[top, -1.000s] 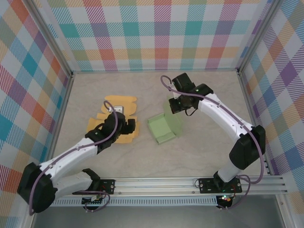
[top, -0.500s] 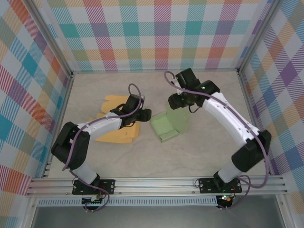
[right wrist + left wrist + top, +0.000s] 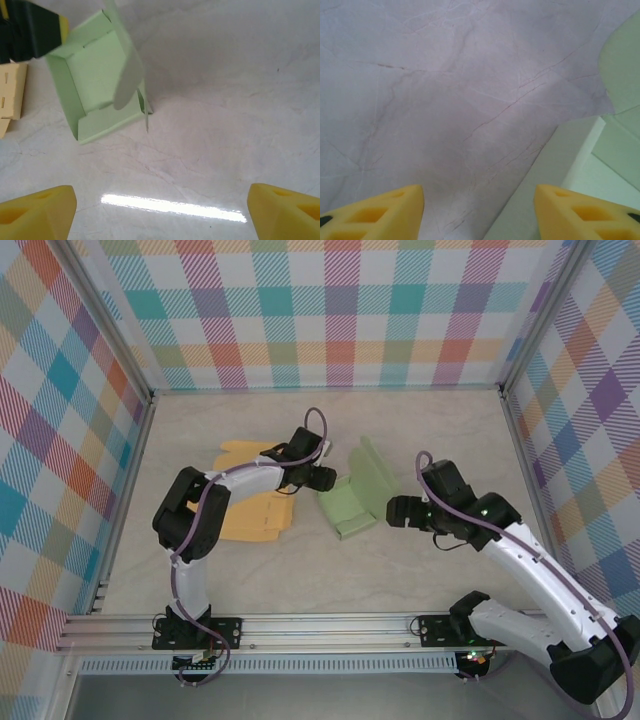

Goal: Fold the paper box

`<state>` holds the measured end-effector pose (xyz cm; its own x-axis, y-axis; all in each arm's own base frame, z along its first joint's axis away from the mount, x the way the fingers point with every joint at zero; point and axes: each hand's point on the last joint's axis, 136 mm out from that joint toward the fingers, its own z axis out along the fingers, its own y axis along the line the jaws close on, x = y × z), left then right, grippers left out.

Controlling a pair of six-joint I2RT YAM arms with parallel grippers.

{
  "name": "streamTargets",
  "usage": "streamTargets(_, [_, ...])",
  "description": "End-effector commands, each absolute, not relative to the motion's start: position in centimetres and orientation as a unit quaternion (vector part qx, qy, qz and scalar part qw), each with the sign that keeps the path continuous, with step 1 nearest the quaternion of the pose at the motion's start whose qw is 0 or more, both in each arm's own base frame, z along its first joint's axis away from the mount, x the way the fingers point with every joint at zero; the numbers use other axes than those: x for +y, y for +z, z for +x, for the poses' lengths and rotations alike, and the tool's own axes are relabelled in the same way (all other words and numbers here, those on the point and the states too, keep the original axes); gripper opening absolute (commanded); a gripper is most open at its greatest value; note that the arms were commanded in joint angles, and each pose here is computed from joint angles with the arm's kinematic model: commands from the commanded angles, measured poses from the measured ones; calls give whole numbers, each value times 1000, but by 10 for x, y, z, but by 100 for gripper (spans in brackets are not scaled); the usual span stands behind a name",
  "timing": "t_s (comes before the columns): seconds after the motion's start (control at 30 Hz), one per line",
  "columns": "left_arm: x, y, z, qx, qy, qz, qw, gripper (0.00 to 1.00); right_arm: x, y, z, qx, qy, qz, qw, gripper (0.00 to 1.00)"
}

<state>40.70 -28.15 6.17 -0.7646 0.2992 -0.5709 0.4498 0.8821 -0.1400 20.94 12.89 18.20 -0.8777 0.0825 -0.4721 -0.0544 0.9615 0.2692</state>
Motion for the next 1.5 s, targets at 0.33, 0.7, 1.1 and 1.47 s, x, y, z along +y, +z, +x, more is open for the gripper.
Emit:
streamTargets(0.33, [-284, 49, 380, 940, -98, 173, 278, 40, 134, 178, 218, 948, 164, 39, 269, 100])
streamTargets(0.7, [-257, 68, 339, 940, -97, 56, 322, 28, 121, 171, 218, 950, 134, 49, 277, 100])
streamTargets(1.1, [-262, 94, 271, 916, -155, 16, 369, 28, 130, 169, 231, 944, 138, 22, 298, 100])
streamTargets(1.47, [-243, 188, 324, 867, -123, 147, 461, 67, 133, 177, 254, 927, 146, 25, 345, 99])
